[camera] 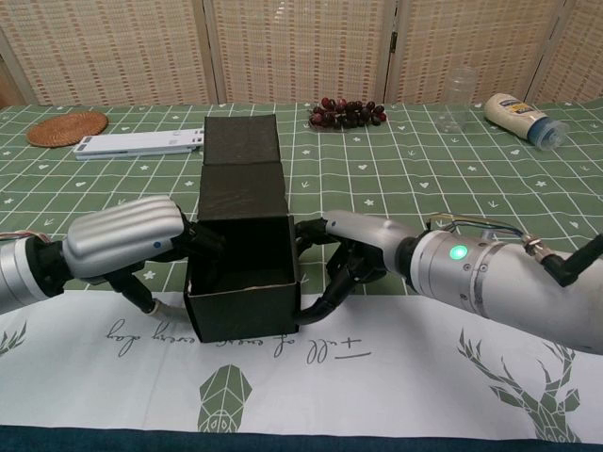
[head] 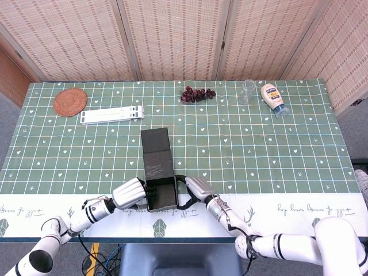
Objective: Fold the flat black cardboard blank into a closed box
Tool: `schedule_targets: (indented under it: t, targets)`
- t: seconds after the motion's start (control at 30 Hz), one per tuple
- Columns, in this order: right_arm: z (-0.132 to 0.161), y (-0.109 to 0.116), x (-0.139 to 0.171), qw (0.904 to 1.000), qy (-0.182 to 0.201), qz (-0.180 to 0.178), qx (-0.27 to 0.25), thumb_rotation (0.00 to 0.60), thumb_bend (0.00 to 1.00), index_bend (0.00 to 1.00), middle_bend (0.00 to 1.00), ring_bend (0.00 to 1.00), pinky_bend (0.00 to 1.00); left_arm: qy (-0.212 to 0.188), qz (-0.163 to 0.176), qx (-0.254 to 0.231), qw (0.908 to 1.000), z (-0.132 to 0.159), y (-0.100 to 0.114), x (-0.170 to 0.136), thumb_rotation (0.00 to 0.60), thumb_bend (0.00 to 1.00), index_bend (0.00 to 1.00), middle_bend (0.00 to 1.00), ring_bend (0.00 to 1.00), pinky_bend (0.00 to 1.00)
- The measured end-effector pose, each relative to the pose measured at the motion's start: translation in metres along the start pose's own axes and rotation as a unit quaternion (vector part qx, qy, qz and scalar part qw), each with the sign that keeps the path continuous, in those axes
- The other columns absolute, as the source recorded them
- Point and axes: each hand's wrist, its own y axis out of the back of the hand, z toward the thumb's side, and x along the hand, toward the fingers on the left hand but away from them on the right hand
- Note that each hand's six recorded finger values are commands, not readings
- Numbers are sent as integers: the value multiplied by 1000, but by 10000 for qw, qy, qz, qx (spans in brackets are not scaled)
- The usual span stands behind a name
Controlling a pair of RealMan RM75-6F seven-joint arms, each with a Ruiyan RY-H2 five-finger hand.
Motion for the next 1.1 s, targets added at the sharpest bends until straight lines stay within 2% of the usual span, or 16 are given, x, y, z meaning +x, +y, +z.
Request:
schedule_targets:
  t: [0.43, 0.6, 0.67, 0.87, 1.1]
  targets:
    - [2, 0, 0, 10000, 3, 7, -34, 600, 449, 270, 394, 797, 1000, -51, -16, -84, 10000, 2, -2, 1, 600, 162, 707, 625, 745, 823]
    - [2, 0, 1, 10000, 2, 5, -39, 600, 449, 270, 394, 797, 1000, -69, 15, -74, 9999, 3, 0, 1, 600, 162, 707, 627, 746, 822]
    - [2, 1, 1, 10000, 0, -5, -42, 600, 449, 270, 395, 797, 1000, -51, 29, -77, 10000, 2, 0, 1, 600, 161, 688, 603, 745, 822]
    - [1, 3, 1, 10000, -18, -55, -76, 600, 449, 270, 394, 797, 1000, 80, 162, -187, 9997, -2, 5, -1, 600, 157, 519, 446, 734, 822]
    - [1, 8, 0, 9997, -33, -157, -186, 600, 449, 270, 392, 797, 1000, 248, 315, -259, 9989, -9, 14, -6, 600, 157, 428, 369, 702, 822]
